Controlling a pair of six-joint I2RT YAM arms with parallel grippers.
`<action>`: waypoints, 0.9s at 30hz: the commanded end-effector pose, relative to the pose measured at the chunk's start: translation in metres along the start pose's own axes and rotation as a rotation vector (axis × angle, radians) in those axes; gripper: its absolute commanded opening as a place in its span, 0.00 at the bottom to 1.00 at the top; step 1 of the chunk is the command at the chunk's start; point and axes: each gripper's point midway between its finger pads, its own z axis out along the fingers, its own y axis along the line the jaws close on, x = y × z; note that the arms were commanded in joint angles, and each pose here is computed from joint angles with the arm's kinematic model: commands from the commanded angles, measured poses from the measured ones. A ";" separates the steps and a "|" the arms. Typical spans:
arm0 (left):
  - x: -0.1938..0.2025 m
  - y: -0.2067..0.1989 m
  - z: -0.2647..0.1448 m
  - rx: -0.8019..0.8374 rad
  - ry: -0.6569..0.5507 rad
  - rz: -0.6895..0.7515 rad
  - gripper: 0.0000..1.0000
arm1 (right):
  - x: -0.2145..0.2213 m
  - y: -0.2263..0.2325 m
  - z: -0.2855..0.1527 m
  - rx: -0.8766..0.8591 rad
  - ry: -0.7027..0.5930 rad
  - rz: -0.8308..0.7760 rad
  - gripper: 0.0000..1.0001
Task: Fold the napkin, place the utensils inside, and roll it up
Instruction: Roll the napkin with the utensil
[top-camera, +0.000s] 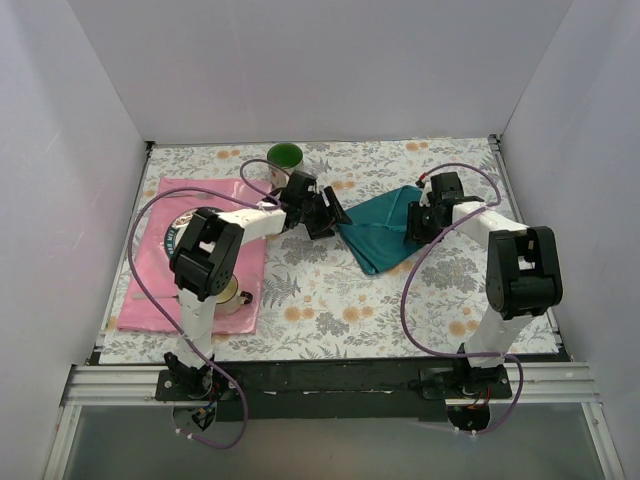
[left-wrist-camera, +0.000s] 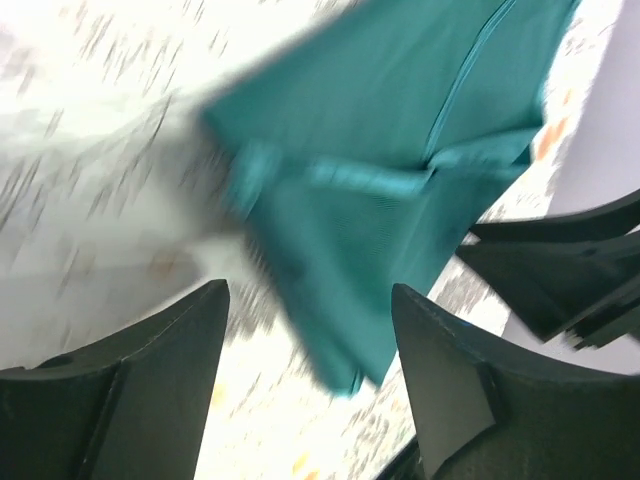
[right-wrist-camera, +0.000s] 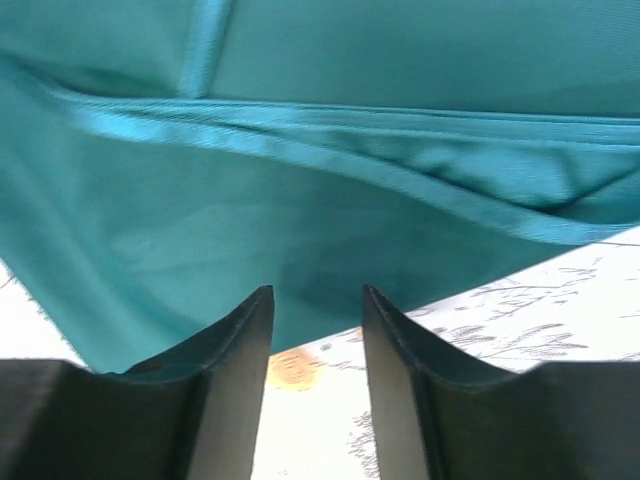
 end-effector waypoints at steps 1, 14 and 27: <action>0.001 -0.021 -0.056 0.005 -0.066 0.059 0.64 | -0.028 0.031 -0.030 -0.039 -0.103 -0.081 0.50; 0.073 -0.011 -0.044 -0.006 0.079 0.014 0.00 | -0.026 0.068 -0.045 -0.101 -0.131 -0.149 0.50; 0.107 0.007 0.008 -0.099 0.181 0.022 0.00 | -0.032 0.066 -0.056 -0.080 -0.160 -0.156 0.50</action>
